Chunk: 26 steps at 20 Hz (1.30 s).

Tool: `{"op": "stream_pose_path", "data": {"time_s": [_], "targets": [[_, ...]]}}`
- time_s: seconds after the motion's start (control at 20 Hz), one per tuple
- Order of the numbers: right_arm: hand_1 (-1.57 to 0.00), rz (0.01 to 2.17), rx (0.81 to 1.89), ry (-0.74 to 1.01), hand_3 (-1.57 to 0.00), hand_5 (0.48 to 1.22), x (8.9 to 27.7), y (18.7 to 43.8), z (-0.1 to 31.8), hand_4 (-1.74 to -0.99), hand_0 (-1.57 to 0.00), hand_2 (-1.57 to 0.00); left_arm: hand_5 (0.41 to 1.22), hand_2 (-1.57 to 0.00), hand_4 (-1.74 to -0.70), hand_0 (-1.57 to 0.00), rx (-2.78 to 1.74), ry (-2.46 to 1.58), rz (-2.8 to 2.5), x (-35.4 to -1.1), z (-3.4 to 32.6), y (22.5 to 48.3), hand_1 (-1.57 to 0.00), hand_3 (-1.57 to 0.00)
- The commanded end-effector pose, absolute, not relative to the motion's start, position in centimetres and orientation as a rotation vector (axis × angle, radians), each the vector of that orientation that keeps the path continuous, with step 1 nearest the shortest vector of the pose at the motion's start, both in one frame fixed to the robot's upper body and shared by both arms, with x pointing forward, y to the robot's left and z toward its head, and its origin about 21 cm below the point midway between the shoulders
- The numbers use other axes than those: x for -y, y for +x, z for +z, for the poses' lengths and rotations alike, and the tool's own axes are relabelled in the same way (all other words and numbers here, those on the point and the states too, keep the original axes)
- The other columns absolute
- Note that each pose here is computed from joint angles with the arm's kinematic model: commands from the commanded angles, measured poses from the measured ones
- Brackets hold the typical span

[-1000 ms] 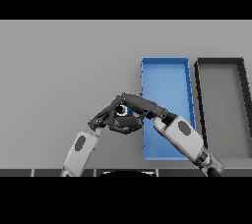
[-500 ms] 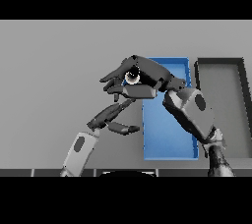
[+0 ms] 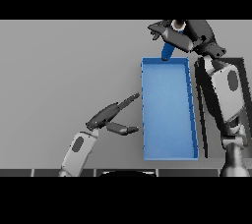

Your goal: Pick up the blue pipe and place it into the blue bin.

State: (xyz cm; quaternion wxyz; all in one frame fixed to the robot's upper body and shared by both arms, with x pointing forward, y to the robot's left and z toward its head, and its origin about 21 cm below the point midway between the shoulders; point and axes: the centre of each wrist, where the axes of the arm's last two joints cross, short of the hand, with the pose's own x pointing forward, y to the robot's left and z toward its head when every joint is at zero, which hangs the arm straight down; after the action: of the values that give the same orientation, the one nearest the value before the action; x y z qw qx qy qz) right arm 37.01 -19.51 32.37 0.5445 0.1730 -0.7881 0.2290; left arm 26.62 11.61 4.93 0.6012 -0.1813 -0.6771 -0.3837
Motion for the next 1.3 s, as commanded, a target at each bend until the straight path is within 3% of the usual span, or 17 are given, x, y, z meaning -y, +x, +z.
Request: {"op": "stream_pose_path", "data": {"time_s": [0.0,0.2,0.4,0.6,0.8,0.85,1.05,1.1,1.2,1.25], "targets": [[-1.57,0.521,1.845,0.399,-1.57,1.221,20.4,36.9,31.6,-1.741,-1.57,-1.57,0.413,0.0,-0.87,0.0,1.562,-0.416,-0.896,-11.6,4.9,26.7,0.0,0.0],[-1.57,0.416,1.72,0.317,-1.57,1.221,23.7,36.9,27.4,-1.741,-1.57,-1.57,0.419,0.0,-0.87,0.0,1.562,-0.41,-0.899,-11.6,4.9,26.8,0.0,0.0],[-1.57,0.358,1.593,0.252,-1.57,1.221,25.4,35.1,23.1,-1.741,-1.57,-1.57,0.422,0.0,-0.88,0.0,1.555,-0.442,-0.883,-11.3,4.4,25.9,0.0,0.0],[-1.57,0.29,1.456,0.153,-1.57,1.221,26.4,33.3,20.0,-1.741,-1.57,-1.57,0.428,0.0,-0.88,0.0,1.548,-0.427,-0.877,-11.9,4.4,26.0,0.0,0.0],[-1.57,0.236,1.323,0.035,-1.52,1.221,25.9,32.3,16.7,-1.741,-1.57,-1.57,0.422,0.0,-0.89,0.0,1.543,-0.434,-0.888,-11.3,4.2,25.8,0.0,0.0],[-1.57,0.228,1.299,0.013,-1.26,1.221,26.1,32.1,16.1,-1.741,-1.57,-1.57,0.42,0.0,-0.89,0.0,1.544,-0.435,-0.885,-11.7,4.0,25.7,0.0,0.0],[-1.55,0.239,1.281,-0.091,-0.85,1.221,25.5,32.1,14.5,-1.741,-1.57,-1.57,0.421,0.0,-0.88,0.0,1.553,-0.427,-0.882,-11.5,4.3,25.8,0.0,0.0],[-1.34,0.239,1.273,-0.113,-0.79,1.221,25.4,32.3,14.3,-1.678,-1.46,-1.34,0.421,0.0,-0.88,0.0,1.548,-0.426,-0.888,-11.5,4.1,25.7,0.0,0.0],[-0.85,0.256,1.231,-0.149,-0.5,1.221,25.3,32.7,13.9,-1.503,-0.94,-0.86,0.422,0.0,-0.88,0.0,1.55,-0.416,-0.887,-11.6,4.2,25.8,0.0,0.0],[-0.68,0.272,1.15,-0.164,-0.4,1.221,25.4,32.8,13.0,-1.413,-0.75,-0.68,0.425,0.0,-0.88,0.0,1.558,-0.419,-0.883,-11.9,4.4,25.8,0.0,0.0]]}}
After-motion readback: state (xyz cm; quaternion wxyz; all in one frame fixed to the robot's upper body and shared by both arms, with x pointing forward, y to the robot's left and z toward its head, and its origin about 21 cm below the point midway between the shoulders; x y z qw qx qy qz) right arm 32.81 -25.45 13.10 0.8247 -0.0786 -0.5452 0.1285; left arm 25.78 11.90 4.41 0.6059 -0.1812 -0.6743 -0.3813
